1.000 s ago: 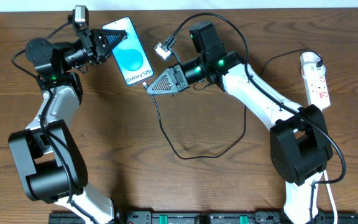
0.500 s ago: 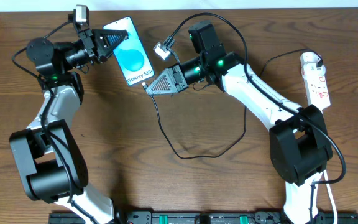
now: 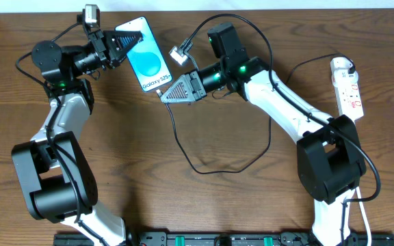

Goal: Plug charger to phone and switch on socket
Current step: 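Push the connector into the smartphone's port with the right gripper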

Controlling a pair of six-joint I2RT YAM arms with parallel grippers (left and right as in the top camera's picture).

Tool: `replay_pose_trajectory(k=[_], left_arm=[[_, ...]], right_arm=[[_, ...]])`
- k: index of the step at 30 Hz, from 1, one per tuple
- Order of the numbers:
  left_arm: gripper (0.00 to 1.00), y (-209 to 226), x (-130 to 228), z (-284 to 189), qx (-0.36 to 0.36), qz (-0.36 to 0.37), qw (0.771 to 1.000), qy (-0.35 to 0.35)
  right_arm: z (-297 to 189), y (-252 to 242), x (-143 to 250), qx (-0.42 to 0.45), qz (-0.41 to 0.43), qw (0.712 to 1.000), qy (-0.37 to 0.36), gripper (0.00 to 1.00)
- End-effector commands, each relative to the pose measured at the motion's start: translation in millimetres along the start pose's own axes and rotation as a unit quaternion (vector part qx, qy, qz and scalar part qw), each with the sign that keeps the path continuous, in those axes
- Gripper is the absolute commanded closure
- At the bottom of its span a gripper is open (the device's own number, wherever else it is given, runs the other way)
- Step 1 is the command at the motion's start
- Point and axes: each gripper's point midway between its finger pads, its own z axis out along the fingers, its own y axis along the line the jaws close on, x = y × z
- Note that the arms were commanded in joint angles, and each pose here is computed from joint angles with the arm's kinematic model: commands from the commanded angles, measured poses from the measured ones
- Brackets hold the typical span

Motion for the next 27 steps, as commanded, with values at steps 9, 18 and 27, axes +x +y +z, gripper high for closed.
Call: replay_pose_trajectory(k=[9,18,27], left_arm=[[0.93,-18,-6,0,0.005,0.026,1.0,-0.009],[0.93,-18,-8,0,0.005,0.03,0.999,-0.015],[0.93,-18,-7,0,0.005,0.03,0.999,-0.012]], right_arm=[[-8,5,-2,-0.014,-0.003,1.0,-0.001,0.99],[-8,11,0,-0.029,-0.003,1.0,0.006,0.99],[-4,11,2,-0.03,-0.004,1.0,0.01,0.99]])
